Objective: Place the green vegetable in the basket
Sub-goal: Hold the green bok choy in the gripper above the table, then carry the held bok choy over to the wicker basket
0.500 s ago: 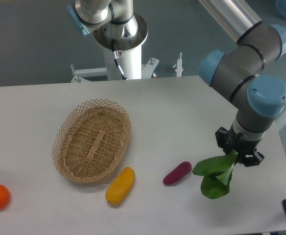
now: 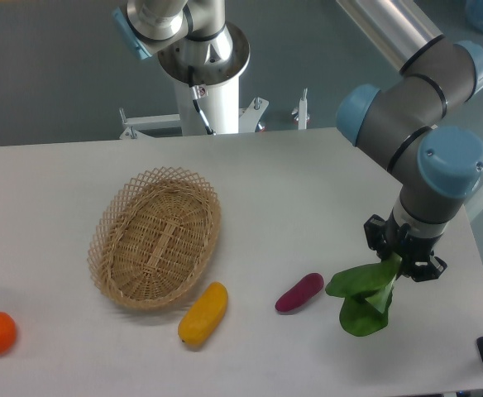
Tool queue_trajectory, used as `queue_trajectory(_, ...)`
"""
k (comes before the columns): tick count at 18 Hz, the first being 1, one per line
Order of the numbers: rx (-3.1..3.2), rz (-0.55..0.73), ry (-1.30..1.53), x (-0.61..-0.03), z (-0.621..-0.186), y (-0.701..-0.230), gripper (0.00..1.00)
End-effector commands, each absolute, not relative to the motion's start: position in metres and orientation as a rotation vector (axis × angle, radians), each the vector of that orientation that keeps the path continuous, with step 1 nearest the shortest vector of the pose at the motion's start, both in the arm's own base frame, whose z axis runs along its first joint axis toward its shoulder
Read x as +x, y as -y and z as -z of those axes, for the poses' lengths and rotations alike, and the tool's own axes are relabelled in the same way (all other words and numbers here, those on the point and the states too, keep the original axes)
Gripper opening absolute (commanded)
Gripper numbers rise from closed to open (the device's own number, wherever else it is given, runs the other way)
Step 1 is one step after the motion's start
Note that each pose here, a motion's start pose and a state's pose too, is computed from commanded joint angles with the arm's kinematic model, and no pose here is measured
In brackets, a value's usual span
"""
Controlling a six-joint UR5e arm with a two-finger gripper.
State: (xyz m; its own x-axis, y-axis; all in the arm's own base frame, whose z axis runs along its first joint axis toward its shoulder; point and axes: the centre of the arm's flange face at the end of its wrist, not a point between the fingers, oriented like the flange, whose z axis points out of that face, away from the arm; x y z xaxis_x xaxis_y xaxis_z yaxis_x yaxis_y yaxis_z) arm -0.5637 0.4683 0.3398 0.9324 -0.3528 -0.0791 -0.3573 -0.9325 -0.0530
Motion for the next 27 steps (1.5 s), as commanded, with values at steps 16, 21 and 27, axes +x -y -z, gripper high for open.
queue_trajectory(16, -2.961, -0.007, -0.603, -0.425, -0.353, -0.528, 0.05)
queue_trajectory(21, -2.949, 0.029, -0.706, -0.364, -0.351, -0.542, 0.06)
queue_trajectory(27, -2.917, 0.044, -0.846, -0.29, -0.324, -0.551, 0.1)
